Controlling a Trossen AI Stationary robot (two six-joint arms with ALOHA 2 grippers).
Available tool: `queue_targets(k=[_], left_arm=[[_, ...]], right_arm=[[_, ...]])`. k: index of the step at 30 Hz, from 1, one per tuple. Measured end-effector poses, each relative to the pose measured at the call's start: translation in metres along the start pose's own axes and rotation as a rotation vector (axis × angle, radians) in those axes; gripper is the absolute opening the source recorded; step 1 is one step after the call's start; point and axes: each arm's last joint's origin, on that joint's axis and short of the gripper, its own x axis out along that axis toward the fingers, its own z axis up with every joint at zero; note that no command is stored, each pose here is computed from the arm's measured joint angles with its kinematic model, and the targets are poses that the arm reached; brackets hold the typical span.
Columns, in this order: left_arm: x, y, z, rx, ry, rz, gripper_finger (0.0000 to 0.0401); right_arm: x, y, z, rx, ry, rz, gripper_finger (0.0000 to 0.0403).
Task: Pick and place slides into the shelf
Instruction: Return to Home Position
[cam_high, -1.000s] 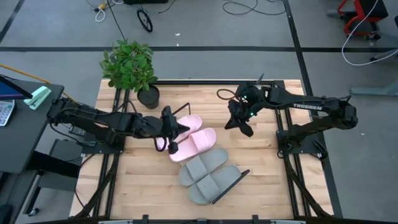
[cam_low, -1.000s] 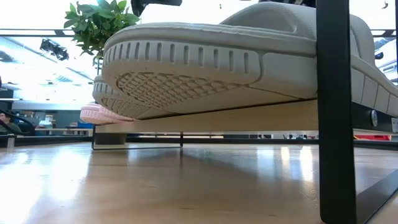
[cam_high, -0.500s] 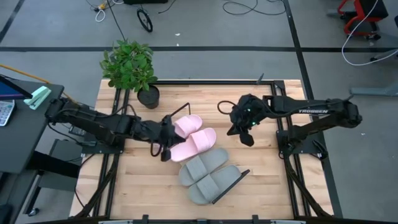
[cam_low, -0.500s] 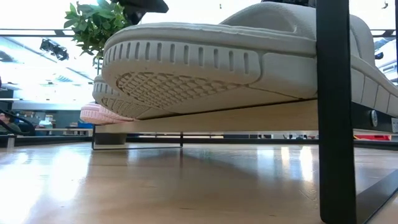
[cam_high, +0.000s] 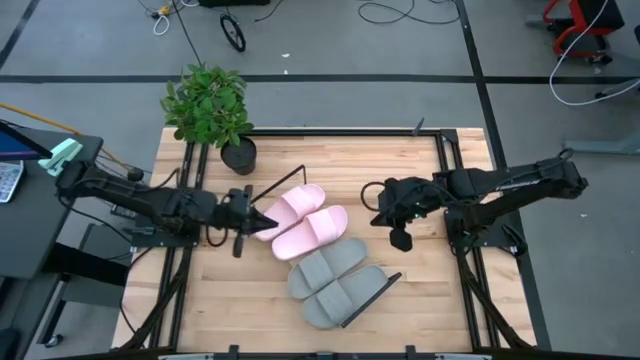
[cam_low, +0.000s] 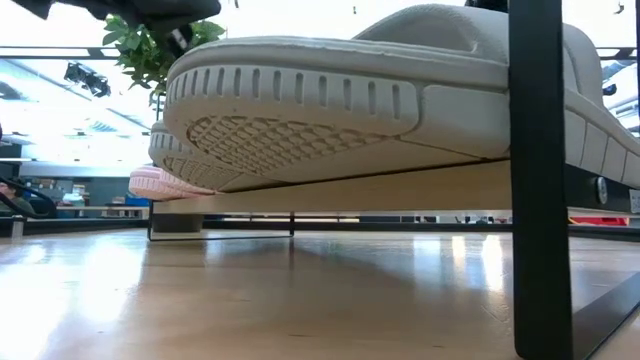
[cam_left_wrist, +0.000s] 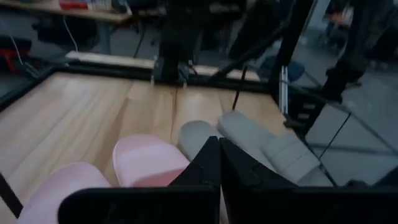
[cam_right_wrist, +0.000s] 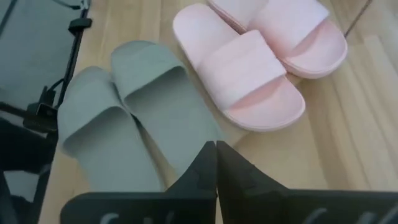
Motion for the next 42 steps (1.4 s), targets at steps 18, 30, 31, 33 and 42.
queue_targets(k=[18, 30, 31, 33, 42], left_arm=[[-0.034, 0.029, -0.066, -0.034, -0.279, -0.091, 0.0002], [-0.042, 0.039, -0.073, -0.034, -0.308, -0.102, 0.0002], [-0.044, 0.039, -0.072, -0.034, -0.317, -0.097, 0.0001], [-0.047, 0.041, -0.071, -0.032, -0.326, -0.087, 0.0001], [-0.066, 0.045, -0.071, -0.032, -0.348, -0.043, 0.0001]], right_arm=[[0.002, 0.007, -0.002, 0.152, -0.027, -0.066, 0.0], [0.002, 0.007, 0.0, 0.201, -0.046, -0.069, 0.0], [0.001, 0.007, 0.0, 0.201, -0.049, -0.071, 0.0], [0.001, 0.007, 0.0, 0.201, -0.052, -0.076, 0.0], [0.002, 0.007, 0.0, 0.2, -0.053, -0.082, 0.0]])
